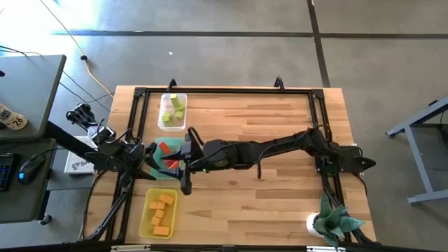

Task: Sort & place blocks by color
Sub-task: Return to Home Position

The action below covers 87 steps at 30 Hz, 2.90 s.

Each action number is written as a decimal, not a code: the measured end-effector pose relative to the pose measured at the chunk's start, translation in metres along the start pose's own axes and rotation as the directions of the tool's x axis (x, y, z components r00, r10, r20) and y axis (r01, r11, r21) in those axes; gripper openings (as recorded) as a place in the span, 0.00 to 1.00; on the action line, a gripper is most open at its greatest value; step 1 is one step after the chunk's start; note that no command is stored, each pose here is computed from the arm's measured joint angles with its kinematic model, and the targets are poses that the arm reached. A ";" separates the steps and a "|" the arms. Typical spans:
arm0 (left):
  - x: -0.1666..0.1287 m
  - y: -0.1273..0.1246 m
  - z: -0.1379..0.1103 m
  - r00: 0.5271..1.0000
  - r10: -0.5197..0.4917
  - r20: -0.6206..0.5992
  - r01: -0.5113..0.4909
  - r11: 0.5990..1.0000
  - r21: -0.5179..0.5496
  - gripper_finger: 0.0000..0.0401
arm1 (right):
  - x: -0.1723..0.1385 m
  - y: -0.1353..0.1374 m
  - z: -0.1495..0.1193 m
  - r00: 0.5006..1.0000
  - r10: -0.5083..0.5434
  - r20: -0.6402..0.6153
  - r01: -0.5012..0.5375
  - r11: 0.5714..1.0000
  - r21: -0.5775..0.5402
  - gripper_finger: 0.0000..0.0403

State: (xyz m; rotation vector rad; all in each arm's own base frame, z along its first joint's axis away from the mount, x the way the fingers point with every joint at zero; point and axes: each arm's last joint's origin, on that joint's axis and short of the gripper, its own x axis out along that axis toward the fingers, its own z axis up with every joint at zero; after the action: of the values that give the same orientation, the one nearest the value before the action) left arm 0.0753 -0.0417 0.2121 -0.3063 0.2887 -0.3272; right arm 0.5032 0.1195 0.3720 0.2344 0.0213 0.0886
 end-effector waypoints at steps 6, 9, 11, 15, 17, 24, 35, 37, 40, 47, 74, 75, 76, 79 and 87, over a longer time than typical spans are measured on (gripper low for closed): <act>0.000 0.007 -0.017 0.999 -0.017 0.048 0.016 0.999 0.028 0.43 | -0.011 0.002 0.019 0.999 -0.004 0.035 0.006 0.999 -0.037 0.48; 0.003 0.010 -0.023 0.998 -0.011 0.058 0.009 0.999 0.034 0.43 | -0.018 0.001 0.030 0.998 -0.027 0.048 0.029 0.998 -0.054 0.48; 0.005 0.011 -0.027 0.999 0.001 0.046 -0.003 0.999 0.037 0.43 | -0.024 0.001 0.038 0.998 -0.036 0.056 0.039 0.998 -0.053 0.48; 0.008 0.013 -0.034 0.999 0.009 0.036 -0.011 0.998 0.057 0.43 | -0.042 0.000 0.060 0.997 -0.047 0.059 0.051 0.996 -0.071 0.48; 0.011 0.014 -0.035 0.998 0.006 0.059 -0.010 0.998 0.062 0.43 | -0.051 0.000 0.070 0.997 -0.054 0.059 0.059 0.995 -0.082 0.48; 0.012 0.015 -0.036 0.994 0.052 0.091 -0.063 0.990 0.125 0.43 | -0.092 0.002 0.109 0.992 -0.104 0.072 0.114 0.982 -0.150 0.48; 0.012 0.017 -0.035 0.988 0.108 0.108 -0.118 0.989 0.093 0.43 | -0.162 0.000 0.146 0.984 -0.175 -0.021 0.168 0.969 -0.181 0.48; 0.012 0.017 -0.035 0.989 0.102 0.106 -0.112 0.989 0.092 0.43 | -0.171 -0.002 0.146 0.973 -0.218 -0.070 0.201 0.959 -0.198 0.48; 0.012 0.017 -0.035 0.989 0.101 0.105 -0.109 0.991 0.072 0.43 | -0.183 -0.006 0.142 0.948 -0.278 -0.152 0.245 0.948 -0.204 0.48; 0.012 0.017 -0.035 0.989 0.101 0.105 -0.108 0.992 0.067 0.43 | -0.197 -0.012 0.125 0.870 -0.349 -0.348 0.272 0.929 -0.253 0.48; 0.012 0.017 -0.035 0.989 0.101 0.105 -0.108 0.992 0.067 0.43 | -0.328 -0.028 0.129 0.680 -0.547 -0.488 0.267 0.805 -0.529 0.48; 0.012 0.017 -0.035 0.989 0.101 0.105 -0.108 0.992 0.067 0.43 | -0.333 -0.030 0.125 0.693 -0.540 -0.478 0.264 0.807 -0.529 0.48; 0.012 0.017 -0.035 0.989 0.101 0.105 -0.108 0.992 0.067 0.43 | -0.338 -0.032 0.120 0.709 -0.530 -0.466 0.263 0.811 -0.523 0.48; 0.012 0.017 -0.035 0.989 0.101 0.106 -0.108 0.992 0.067 0.43 | -0.353 -0.041 0.098 0.752 -0.512 -0.415 0.276 0.816 -0.508 0.48; 0.012 0.017 -0.035 0.989 0.101 0.106 -0.108 0.992 0.067 0.43 | -0.392 -0.066 0.034 0.837 -0.481 -0.261 0.362 0.844 -0.395 0.48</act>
State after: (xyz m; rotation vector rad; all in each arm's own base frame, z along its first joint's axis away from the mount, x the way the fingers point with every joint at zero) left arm 0.0793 -0.0397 0.1717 -0.2348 0.1910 -0.2170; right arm 0.1190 0.0122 0.3935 -0.1330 0.4151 -0.3182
